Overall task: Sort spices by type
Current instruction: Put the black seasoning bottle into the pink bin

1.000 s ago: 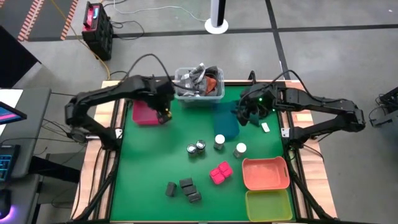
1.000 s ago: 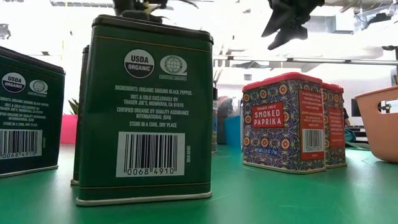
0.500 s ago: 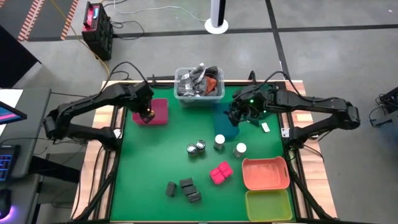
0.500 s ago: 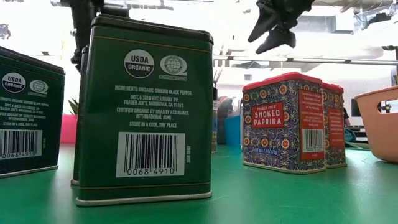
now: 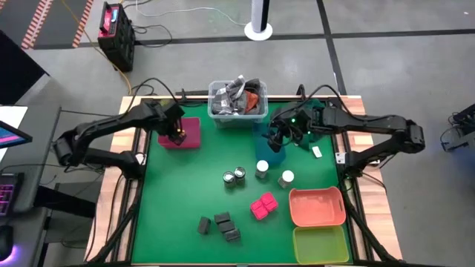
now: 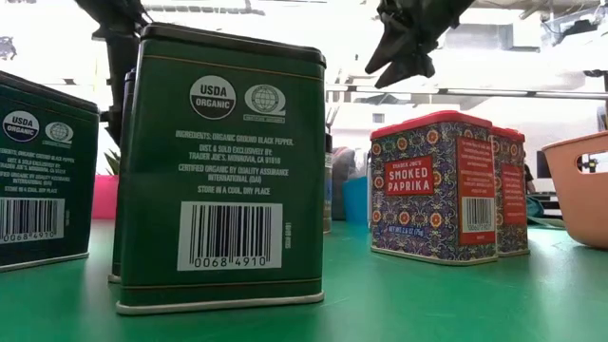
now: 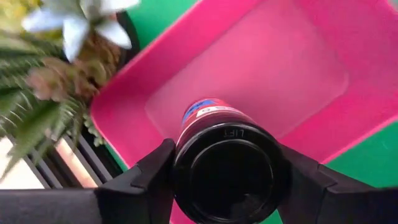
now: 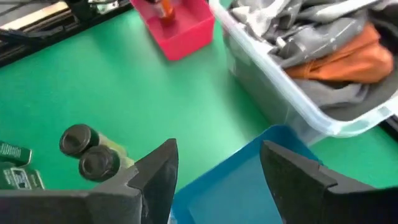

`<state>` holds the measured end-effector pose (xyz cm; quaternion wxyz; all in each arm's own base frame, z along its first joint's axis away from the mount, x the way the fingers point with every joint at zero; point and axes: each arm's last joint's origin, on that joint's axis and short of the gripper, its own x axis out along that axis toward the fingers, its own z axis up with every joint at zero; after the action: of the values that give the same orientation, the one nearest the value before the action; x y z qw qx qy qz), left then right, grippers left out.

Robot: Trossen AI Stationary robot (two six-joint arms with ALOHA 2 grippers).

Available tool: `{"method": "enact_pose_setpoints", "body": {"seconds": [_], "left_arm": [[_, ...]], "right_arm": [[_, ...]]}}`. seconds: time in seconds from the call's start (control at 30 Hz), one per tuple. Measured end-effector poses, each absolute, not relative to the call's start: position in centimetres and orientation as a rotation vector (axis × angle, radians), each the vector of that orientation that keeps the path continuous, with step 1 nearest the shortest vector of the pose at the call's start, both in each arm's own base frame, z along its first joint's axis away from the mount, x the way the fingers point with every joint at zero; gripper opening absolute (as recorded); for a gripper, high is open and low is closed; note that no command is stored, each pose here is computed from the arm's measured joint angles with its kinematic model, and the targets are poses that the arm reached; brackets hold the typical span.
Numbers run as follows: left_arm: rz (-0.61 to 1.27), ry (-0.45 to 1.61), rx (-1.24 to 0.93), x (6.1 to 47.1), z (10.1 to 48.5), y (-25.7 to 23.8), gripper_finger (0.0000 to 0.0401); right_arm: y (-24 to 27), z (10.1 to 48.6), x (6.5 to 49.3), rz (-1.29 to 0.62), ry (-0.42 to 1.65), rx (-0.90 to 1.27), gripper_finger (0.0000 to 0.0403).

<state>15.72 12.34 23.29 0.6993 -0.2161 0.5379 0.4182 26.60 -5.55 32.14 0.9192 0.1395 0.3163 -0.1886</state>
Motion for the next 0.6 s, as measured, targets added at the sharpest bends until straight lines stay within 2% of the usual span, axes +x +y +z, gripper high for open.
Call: {"method": "enact_pose_setpoints", "body": {"seconds": [0.23, 0.47, 0.6], "left_arm": [[0.968, 1.197, -0.532, 15.79, 22.32, 12.39, 0.0215], [1.025, 1.129, -0.583, 16.06, 23.05, 12.62, 0.0283], [1.066, 1.111, -0.599, 15.98, 23.1, 12.63, 0.0298]], "right_arm": [[-5.7, 32.36, 26.46, -0.326, 0.661, 0.228, 0.0255], [-5.59, 32.36, 26.47, -0.273, 0.669, 0.21, 0.0255], [-5.32, 32.37, 26.52, -0.257, 0.672, 0.193, 0.0255]]}}
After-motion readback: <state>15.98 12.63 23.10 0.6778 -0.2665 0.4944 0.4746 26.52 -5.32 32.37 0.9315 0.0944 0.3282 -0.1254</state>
